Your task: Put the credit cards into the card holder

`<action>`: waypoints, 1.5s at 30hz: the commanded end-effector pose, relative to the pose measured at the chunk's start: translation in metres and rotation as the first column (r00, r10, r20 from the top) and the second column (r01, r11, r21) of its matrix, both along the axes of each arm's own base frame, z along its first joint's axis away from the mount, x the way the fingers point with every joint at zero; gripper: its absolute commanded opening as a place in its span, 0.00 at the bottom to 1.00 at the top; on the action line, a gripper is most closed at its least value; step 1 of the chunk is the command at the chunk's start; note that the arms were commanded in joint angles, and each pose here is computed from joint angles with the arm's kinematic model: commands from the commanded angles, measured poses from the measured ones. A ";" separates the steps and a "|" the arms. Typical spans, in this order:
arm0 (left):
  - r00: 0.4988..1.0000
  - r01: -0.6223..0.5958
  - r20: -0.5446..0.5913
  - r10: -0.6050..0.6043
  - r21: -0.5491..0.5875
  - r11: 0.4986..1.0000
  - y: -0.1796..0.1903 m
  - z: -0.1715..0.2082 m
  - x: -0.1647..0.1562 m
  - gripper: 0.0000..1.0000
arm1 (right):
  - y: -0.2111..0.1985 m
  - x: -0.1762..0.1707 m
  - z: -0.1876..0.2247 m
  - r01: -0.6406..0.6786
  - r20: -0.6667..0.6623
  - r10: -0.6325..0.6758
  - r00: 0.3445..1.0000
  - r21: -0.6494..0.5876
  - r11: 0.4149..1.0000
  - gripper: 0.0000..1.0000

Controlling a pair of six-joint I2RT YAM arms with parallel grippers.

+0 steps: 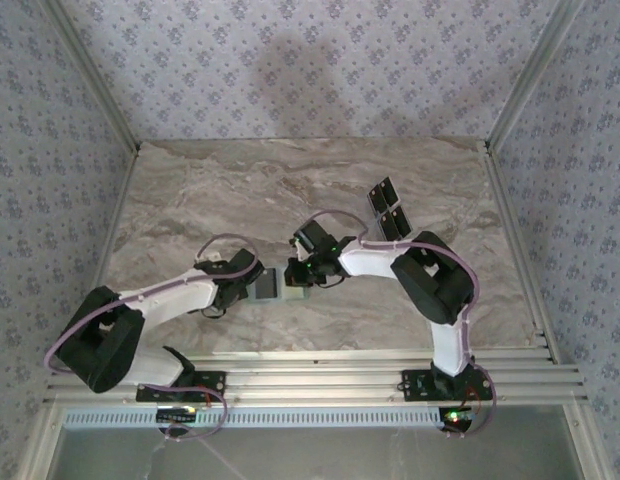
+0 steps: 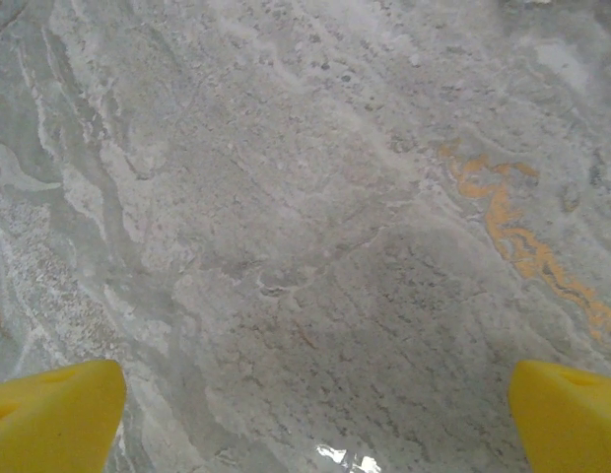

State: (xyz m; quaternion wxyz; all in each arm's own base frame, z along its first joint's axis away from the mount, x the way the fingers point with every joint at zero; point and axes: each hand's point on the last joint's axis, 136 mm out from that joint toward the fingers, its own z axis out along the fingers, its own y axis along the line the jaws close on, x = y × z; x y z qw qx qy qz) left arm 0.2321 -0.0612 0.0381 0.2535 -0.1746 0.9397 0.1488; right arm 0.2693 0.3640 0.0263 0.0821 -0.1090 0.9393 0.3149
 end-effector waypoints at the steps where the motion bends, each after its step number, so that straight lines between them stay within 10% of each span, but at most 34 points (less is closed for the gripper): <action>1: 1.000 0.027 0.004 -0.027 0.006 1.000 -0.008 0.003 0.007 1.00 | -0.015 -0.005 0.000 -0.008 -0.003 0.008 1.000 -0.065 0.998 0.07; 45: 0.995 0.092 -0.043 -0.093 -0.017 0.996 -0.028 -0.026 0.001 1.00 | 0.032 -0.006 -0.003 -0.094 -0.003 0.094 0.996 -0.060 0.994 0.05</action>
